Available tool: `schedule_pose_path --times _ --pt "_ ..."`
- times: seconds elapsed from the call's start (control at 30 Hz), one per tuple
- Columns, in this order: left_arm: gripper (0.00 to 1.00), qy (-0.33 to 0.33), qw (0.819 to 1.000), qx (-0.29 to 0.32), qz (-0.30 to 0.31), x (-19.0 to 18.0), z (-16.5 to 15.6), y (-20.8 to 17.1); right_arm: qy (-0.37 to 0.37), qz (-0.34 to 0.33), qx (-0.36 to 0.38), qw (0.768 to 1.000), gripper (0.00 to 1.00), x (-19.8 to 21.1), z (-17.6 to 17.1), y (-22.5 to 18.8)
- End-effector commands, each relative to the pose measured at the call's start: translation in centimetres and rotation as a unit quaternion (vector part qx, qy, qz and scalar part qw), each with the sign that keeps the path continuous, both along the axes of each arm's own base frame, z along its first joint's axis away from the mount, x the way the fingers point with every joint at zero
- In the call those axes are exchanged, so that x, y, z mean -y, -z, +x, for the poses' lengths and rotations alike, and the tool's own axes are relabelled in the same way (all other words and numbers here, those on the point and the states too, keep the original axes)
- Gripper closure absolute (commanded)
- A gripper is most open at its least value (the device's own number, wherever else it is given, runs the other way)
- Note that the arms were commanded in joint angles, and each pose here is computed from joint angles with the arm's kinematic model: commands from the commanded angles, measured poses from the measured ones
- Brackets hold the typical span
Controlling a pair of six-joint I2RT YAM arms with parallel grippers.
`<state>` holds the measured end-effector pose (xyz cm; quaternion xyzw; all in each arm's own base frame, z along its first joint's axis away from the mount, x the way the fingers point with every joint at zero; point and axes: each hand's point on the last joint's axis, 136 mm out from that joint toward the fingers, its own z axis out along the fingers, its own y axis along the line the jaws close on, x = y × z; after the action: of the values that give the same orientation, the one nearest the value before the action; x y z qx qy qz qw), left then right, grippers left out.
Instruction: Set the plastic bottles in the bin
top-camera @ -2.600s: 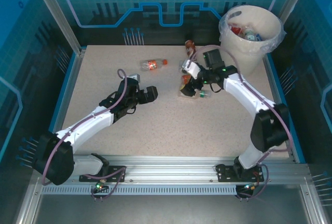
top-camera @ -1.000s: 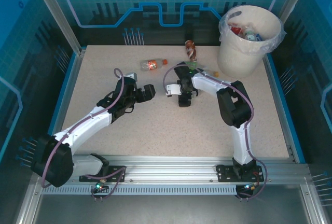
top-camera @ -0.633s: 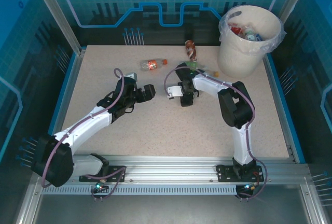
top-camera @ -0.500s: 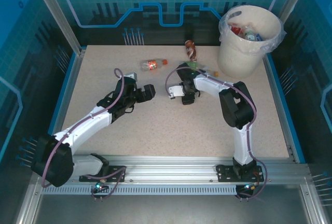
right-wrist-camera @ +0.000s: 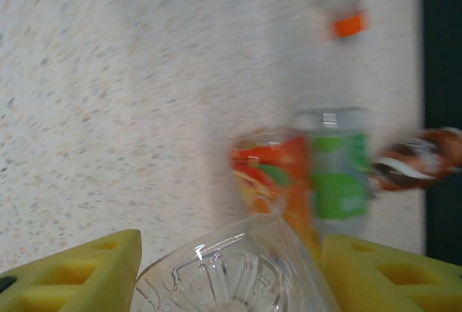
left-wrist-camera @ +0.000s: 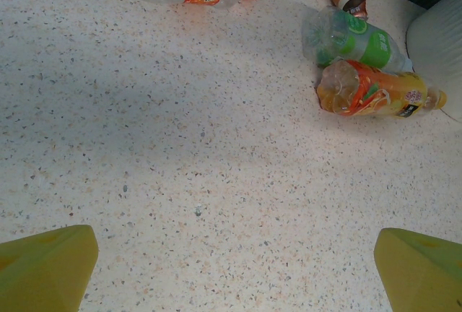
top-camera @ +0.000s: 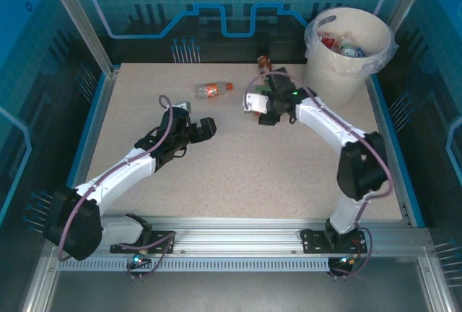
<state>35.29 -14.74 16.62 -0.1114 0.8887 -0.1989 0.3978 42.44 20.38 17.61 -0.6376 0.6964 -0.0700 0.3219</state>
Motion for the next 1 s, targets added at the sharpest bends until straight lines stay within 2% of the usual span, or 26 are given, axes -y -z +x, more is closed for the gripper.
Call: schedule_pose_path --times 0.0,0.23,0.4,0.47,0.67,0.8,0.93,0.97 --pt "0.01 -0.006 1.0 0.007 -0.013 0.0 0.7 -0.9 0.035 0.082 0.07 0.994 0.5 0.9 1.7 -7.2" --pt "0.01 -0.006 1.0 0.004 -0.019 0.2 0.8 -0.7 0.066 0.138 0.191 0.97 0.49 4.0 4.1 -18.9" --pt "0.01 -0.007 1.0 0.003 -0.02 0.2 0.7 -0.7 0.112 0.216 0.27 0.931 0.49 6.8 5.9 -25.9" --pt "0.01 -0.007 1.0 0.001 -0.02 0.2 0.7 -0.5 0.155 0.238 0.306 0.909 0.5 8.8 7.6 -27.6" --pt "0.01 -0.006 1.0 -0.002 -0.022 0.3 0.8 -0.4 0.287 0.315 0.388 0.817 0.49 15.9 12.0 -30.4" --pt "0.01 -0.007 1.0 -0.005 -0.021 0.3 0.7 -0.1 0.372 0.375 0.41 0.743 0.49 21.4 13.4 -31.2" --pt "0.01 -0.007 1.0 -0.009 -0.021 0.2 0.5 0.2 0.382 0.394 0.437 0.713 0.49 22.2 13.4 -31.7" --pt "0.01 -0.007 1.0 -0.009 -0.021 0.2 0.5 0.3 0.39 0.391 0.454 0.699 0.49 22.4 13.3 -32.2"
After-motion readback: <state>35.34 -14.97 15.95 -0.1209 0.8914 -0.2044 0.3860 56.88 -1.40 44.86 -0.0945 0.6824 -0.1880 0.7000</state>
